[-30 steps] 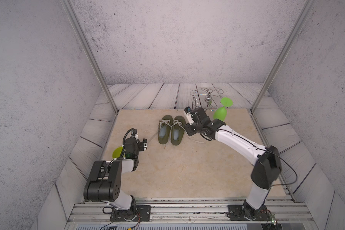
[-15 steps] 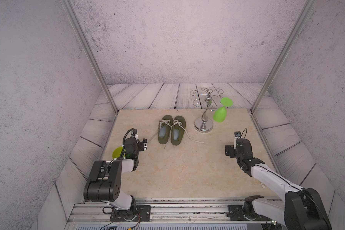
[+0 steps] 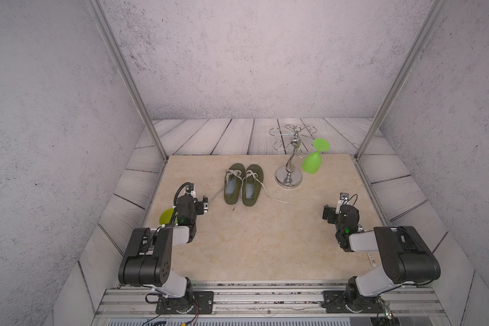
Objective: Insert the insole into the shoe
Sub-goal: Reset both arms
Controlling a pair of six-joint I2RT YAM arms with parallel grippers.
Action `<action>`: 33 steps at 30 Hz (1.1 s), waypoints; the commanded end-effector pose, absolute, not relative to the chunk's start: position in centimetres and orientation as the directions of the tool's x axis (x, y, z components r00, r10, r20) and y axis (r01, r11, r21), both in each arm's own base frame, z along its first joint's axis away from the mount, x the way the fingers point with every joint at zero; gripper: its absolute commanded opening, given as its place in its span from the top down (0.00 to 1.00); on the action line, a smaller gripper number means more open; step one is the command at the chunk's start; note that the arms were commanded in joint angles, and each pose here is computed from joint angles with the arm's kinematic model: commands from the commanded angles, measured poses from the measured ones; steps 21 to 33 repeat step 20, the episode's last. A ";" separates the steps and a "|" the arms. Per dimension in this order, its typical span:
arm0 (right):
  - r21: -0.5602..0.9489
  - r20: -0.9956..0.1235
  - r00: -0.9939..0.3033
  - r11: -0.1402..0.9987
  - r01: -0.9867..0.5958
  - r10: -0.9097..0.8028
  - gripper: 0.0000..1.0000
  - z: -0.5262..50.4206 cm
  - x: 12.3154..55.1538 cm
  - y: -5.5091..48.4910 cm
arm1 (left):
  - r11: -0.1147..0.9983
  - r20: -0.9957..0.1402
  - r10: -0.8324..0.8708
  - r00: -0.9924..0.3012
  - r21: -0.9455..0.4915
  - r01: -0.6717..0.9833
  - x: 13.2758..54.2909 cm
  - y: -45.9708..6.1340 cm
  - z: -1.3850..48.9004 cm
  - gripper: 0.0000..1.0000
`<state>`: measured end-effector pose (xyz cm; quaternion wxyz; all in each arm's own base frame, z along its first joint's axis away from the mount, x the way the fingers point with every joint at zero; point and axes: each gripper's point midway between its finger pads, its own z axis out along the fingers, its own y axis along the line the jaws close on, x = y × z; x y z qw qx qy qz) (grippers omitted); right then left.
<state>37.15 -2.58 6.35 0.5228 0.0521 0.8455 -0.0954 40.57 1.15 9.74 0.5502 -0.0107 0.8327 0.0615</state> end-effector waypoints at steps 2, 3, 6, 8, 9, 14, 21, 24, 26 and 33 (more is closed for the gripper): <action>-0.078 -0.921 -0.390 0.970 0.230 0.019 0.01 9.1 39.5 -3.0 | 0.992 -0.921 0.038 -0.387 0.082 -0.096 40.6 1.5 9.8 0.04; -0.076 -0.920 -0.391 0.963 0.259 0.033 0.01 9.2 39.3 -3.4 | 0.992 -0.921 0.038 -0.387 0.082 -0.096 40.6 1.5 9.8 0.04; -0.080 -0.920 -0.391 0.956 0.284 0.039 0.01 9.2 39.2 -3.8 | 0.992 -0.921 0.038 -0.387 0.081 -0.097 40.6 1.5 9.8 0.04; -0.080 -0.922 -0.385 0.956 0.284 0.037 0.01 9.3 39.3 -3.8 | 0.992 -0.921 0.038 -0.387 0.082 -0.097 40.6 1.5 9.8 0.04; -0.079 -0.920 -0.390 0.956 0.283 0.039 0.01 9.2 39.3 -3.8 | 0.992 -0.921 0.038 -0.387 0.082 -0.097 40.6 1.5 9.8 0.04; -0.084 -0.917 -0.398 0.957 0.279 0.036 0.01 9.1 39.4 -3.8 | 0.992 -0.921 0.038 -0.388 0.082 -0.096 40.6 1.5 9.7 0.04; -0.080 -0.920 -0.390 0.957 0.278 0.036 0.01 9.2 39.3 -3.7 | 0.992 -0.922 0.038 -0.385 0.083 -0.100 40.5 1.6 9.8 0.04; -0.080 -0.920 -0.390 0.957 0.278 0.036 0.01 9.2 39.3 -3.7 | 0.992 -0.922 0.038 -0.385 0.083 -0.100 40.5 1.6 9.8 0.04; -0.080 -0.920 -0.390 0.957 0.278 0.036 0.01 9.2 39.3 -3.7 | 0.992 -0.922 0.038 -0.385 0.083 -0.100 40.5 1.6 9.8 0.04; -0.080 -0.920 -0.390 0.957 0.278 0.036 0.01 9.2 39.3 -3.7 | 0.992 -0.922 0.038 -0.385 0.083 -0.100 40.5 1.6 9.8 0.04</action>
